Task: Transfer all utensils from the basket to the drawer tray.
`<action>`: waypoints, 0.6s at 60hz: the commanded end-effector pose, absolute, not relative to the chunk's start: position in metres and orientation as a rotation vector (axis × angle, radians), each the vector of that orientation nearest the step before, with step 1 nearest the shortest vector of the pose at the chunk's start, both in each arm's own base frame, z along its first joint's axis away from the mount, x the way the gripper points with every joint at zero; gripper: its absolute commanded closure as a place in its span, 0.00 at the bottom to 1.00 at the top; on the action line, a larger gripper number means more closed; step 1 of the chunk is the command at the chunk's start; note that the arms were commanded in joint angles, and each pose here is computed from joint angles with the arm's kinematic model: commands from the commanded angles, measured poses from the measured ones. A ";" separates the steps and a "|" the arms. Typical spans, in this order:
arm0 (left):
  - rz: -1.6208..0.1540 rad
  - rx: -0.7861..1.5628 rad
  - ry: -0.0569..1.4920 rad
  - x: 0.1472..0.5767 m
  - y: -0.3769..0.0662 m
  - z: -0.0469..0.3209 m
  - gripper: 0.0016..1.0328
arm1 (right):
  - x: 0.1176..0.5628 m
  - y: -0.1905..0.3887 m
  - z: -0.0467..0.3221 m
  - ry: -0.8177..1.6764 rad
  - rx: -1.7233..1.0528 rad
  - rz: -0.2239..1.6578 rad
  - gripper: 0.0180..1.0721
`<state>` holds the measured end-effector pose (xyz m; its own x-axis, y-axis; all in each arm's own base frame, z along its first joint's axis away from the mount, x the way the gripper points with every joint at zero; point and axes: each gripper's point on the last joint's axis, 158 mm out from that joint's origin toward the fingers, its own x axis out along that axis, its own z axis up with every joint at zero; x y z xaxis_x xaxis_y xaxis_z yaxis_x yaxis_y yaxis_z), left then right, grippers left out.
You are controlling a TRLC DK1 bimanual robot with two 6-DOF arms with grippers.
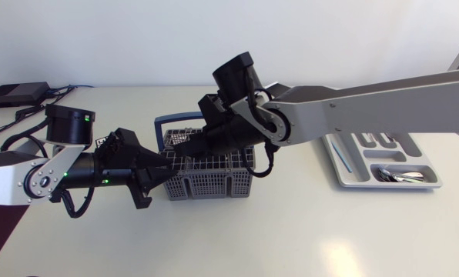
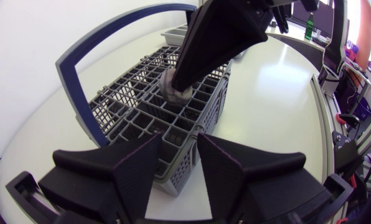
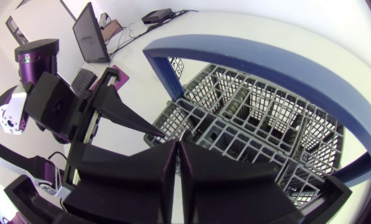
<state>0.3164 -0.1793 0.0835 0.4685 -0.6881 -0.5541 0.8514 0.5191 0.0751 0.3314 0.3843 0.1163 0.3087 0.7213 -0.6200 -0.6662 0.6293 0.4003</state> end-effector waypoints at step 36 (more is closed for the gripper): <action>-1.004 0.349 0.536 0.305 -0.184 0.068 0.58 | 0.314 0.367 0.226 0.681 0.225 1.088 0.95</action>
